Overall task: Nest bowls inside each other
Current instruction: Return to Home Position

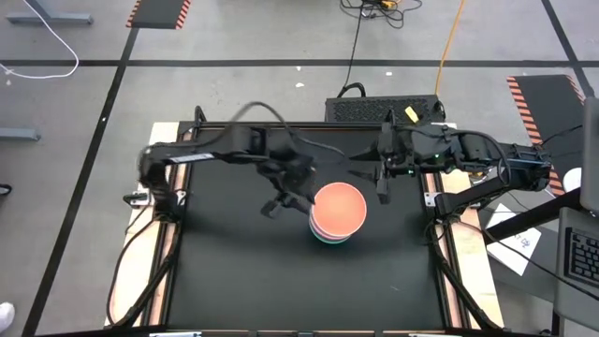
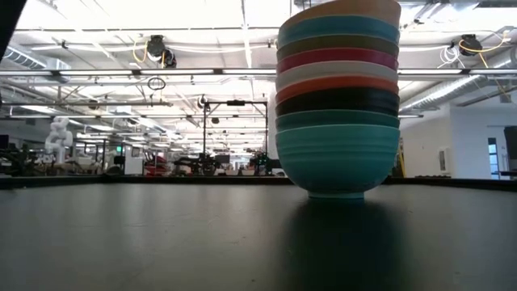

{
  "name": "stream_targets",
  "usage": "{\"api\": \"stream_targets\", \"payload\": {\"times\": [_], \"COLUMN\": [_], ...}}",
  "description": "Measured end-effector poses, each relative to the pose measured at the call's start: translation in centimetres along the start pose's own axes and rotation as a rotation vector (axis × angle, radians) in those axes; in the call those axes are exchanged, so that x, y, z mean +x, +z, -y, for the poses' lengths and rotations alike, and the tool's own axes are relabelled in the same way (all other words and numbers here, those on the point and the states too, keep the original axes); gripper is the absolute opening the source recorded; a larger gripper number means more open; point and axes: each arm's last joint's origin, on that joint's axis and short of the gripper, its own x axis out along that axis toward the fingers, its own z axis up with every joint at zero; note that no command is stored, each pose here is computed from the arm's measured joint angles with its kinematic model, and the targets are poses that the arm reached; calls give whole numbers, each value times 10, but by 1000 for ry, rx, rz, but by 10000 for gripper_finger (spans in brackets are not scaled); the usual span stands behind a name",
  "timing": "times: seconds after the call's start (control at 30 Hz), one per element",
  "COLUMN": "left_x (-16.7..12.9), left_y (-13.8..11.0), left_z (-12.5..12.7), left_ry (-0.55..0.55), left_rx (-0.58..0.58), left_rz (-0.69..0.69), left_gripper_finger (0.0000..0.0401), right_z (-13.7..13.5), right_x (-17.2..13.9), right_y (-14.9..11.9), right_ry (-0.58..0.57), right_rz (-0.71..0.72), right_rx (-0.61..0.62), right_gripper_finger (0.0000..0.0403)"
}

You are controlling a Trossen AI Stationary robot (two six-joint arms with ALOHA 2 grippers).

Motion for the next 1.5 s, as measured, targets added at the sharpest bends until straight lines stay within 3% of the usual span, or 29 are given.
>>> {"api": "stream_targets", "payload": {"times": [0.2, 0.4, 0.53, 0.67, 0.8, 0.93, 1.13, 1.23, 1.37, 1.5], "left_x": [-64, -106, -118, -110, -109, -129, -162, -175, -175, -172], "left_y": [18, 25, 28, 35, 38, 35, 21, 11, 0, -7], "left_z": [46, 91, 115, 138, 162, 188, 218, 224, 225, 230], "left_ry": [86, 189, 167, 221, 266, 328, 434, 491, 554, 544], "left_rx": [10, -10, -32, -63, 18, 60, 81, 61, 31, 30], "left_rz": [120, 186, 221, 209, 205, 238, 267, 259, 173, 99], "left_gripper_finger": [201, 213, 186, 126, 56, 8, 26, 44, 56, 56], "right_z": [1, -5, -12, -27, -38, -38, -28, -19, -5, 17], "right_x": [-3, -13, -19, -24, -35, -61, -91, -100, -114, -137], "right_y": [-4, -2, -4, -5, -9, -11, -24, -29, -33, -42], "right_ry": [-5, 34, 74, 117, 50, -37, -191, -211, -305, -301], "right_rz": [-33, 4, 2, 26, 61, 123, 122, 98, 110, 102], "right_rx": [-20, -32, -38, -51, -88, -109, -193, -222, -245, -220], "right_gripper_finger": [157, 157, 156, 145, 135, 130, 130, 130, 130, 130]}}
